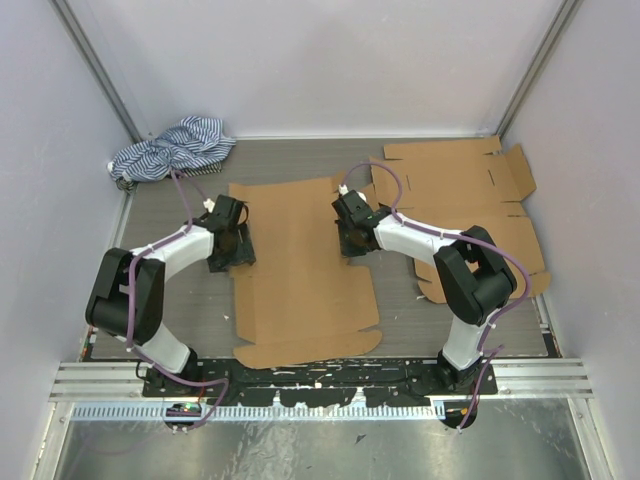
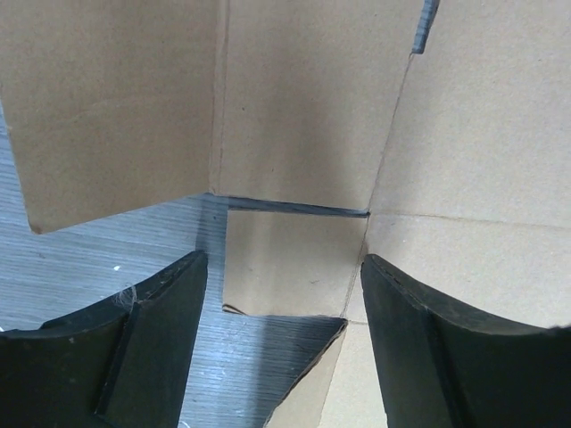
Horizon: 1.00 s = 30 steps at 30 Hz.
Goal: Fold the paper box
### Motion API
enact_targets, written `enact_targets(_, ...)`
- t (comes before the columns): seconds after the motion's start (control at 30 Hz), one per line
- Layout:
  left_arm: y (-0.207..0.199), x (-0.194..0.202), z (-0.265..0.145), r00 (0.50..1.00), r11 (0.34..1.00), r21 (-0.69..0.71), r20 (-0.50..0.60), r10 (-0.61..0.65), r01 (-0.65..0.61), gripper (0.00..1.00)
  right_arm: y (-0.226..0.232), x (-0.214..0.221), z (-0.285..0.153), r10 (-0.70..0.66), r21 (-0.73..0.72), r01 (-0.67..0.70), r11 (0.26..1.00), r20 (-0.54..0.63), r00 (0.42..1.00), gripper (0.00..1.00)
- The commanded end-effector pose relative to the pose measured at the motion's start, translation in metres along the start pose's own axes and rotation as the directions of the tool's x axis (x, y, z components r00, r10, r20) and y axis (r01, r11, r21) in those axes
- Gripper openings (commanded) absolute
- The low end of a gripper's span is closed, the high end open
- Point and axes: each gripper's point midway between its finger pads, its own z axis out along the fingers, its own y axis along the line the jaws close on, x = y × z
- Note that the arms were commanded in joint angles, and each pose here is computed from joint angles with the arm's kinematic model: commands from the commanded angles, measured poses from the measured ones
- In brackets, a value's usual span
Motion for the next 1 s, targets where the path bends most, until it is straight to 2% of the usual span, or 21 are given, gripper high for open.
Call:
enact_targets(0.0, -0.012, 0.016, 0.010, 0.998, 0.996, 0.083, -0.055, -0.012, 0.016, 0.76, 0.011, -0.015, -0.007, -0.017, -0.035, 0.019, 0.999, 0.044, 0.999, 0.01)
enact_targets(0.23, -0.023, 0.013, 0.001, 0.998, 0.989, 0.145, -0.053, -0.026, 0.034, 0.72, 0.011, -0.015, -0.005, -0.018, -0.031, 0.019, 0.999, 0.039, 0.999, 0.01)
enact_targets(0.67, -0.034, -0.005, -0.045, 0.997, 0.971, 0.229, 0.016, -0.081, 0.075, 0.68, 0.013, -0.014, -0.002, -0.012, -0.039, 0.013, 0.999, 0.031, 0.999, 0.01)
enact_targets(0.97, -0.050, -0.001, -0.035, 0.997, 0.962, 0.262, -0.014, -0.074, 0.075, 0.66, 0.014, -0.013, -0.002, -0.010, -0.041, 0.011, 0.999, 0.030, 0.999, 0.01)
